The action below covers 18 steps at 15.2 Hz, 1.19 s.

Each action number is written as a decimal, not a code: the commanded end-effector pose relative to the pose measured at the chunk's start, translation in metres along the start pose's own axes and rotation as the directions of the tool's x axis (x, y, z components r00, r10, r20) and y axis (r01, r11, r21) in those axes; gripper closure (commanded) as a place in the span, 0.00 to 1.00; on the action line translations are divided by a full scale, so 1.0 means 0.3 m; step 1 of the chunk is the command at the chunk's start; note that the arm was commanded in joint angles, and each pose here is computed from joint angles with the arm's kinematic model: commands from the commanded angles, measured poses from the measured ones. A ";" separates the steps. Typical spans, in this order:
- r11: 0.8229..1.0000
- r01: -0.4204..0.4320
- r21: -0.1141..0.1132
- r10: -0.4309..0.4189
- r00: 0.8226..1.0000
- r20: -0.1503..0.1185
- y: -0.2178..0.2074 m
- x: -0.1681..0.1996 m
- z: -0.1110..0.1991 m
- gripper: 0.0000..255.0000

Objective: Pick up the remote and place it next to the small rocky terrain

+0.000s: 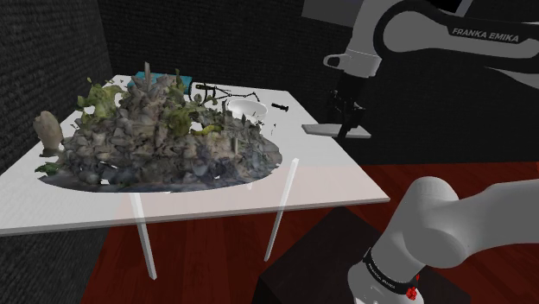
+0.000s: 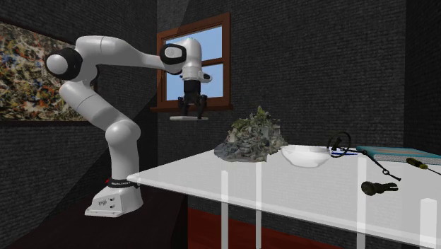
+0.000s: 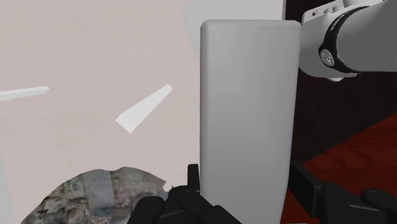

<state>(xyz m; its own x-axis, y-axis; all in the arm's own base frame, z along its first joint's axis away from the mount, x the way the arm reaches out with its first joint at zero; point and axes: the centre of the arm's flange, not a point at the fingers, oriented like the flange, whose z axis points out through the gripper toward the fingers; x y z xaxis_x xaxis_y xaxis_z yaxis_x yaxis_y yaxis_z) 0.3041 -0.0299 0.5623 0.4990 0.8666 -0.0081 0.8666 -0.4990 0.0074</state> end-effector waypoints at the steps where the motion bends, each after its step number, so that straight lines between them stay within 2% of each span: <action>1: 1.000 0.000 -0.001 0.000 1.000 0.000 -0.001 -0.004 0.033 1.00; 18: 1.000 0.000 -0.001 0.000 1.000 0.000 -0.003 -0.001 0.332 1.00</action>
<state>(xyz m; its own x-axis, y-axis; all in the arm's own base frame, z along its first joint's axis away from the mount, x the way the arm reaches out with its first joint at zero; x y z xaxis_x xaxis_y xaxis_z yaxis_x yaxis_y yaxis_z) 0.3023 -0.0307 0.4682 0.4990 0.8666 -0.0081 0.8666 -0.4989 0.0073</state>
